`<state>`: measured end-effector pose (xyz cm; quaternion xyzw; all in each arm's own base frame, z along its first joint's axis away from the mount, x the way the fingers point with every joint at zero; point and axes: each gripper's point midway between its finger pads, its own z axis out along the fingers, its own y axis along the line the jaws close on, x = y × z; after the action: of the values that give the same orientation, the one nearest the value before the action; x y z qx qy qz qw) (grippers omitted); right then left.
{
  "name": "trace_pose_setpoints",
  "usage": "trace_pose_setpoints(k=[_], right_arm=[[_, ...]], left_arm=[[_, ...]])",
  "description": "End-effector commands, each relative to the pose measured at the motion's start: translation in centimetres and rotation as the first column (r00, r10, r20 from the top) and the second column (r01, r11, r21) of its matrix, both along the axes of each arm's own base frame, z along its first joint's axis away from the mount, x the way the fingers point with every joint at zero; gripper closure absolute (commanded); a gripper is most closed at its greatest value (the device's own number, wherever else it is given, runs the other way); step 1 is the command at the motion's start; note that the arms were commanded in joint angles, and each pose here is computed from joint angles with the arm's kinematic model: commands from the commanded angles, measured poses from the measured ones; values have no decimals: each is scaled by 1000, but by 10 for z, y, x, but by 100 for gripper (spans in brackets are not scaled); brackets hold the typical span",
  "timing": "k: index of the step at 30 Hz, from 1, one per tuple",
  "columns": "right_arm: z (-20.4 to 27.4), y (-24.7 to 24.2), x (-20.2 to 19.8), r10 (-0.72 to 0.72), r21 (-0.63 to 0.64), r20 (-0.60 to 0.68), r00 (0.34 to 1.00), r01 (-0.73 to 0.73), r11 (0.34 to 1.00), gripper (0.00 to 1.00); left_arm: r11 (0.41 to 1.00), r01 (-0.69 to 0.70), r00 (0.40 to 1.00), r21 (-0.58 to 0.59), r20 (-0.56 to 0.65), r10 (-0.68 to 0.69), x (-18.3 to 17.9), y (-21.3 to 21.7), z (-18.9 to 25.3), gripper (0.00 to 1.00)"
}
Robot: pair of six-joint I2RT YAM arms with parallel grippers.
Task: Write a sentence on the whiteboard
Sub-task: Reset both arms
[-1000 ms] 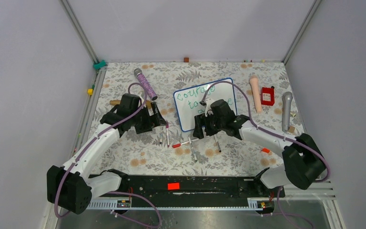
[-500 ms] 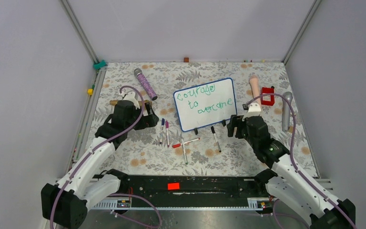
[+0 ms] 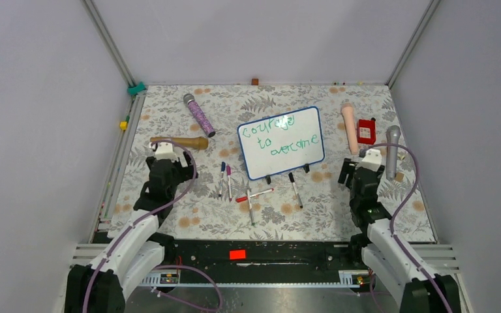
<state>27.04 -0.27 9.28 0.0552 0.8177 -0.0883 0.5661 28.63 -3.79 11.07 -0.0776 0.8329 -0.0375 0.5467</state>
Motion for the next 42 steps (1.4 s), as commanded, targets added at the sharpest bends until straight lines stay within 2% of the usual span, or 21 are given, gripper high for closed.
trace_pose_setpoints(k=[1,3,5,8,11,13,15,17,18,21,23,25,27,28,42], right_arm=[[12,-29,23,-135,81,126,983,126,989,21],[10,-35,32,-153,49,115,981,148,988,20],[11,-32,41,-138,46,111,984,134,990,20],[15,-16,54,-47,54,145,988,40,998,20],[18,11,68,87,90,183,979,-104,990,23],[18,16,80,142,37,161,977,-150,988,25],[7,10,88,110,23,133,985,-114,993,25],[-2,4,97,86,52,129,988,-93,994,26],[-3,-3,96,52,94,149,987,-67,993,26],[0,-5,96,42,97,176,983,-60,993,24],[0,-6,97,44,92,181,983,-61,994,24],[0,-6,97,38,95,179,983,-56,994,24],[-1,-8,97,30,94,176,984,-47,994,2],[-1,-8,97,30,93,175,984,-47,995,1],[1,-7,96,36,90,180,983,-53,994,1]], left_arm=[[991,-67,972,116,231,39,34,20,44,5],[981,-72,963,181,267,22,39,24,37,5],[978,-108,952,179,301,50,39,31,23,4],[986,-63,949,157,315,11,54,25,27,9],[992,-50,938,113,348,8,66,30,32,9],[990,-64,947,124,321,21,79,37,30,9],[991,-31,940,128,340,-14,84,36,25,9],[990,36,941,136,330,-80,88,29,13,14],[990,50,946,131,311,-89,89,28,10,11],[990,48,944,130,319,-88,89,29,11,7],[990,46,942,131,324,-86,90,29,13,8],[990,42,941,132,327,-83,90,30,13,2],[990,40,942,131,325,-82,89,30,12,1],[991,43,943,130,323,-83,89,29,12,1],[990,41,942,132,326,-83,89,29,13,1]])
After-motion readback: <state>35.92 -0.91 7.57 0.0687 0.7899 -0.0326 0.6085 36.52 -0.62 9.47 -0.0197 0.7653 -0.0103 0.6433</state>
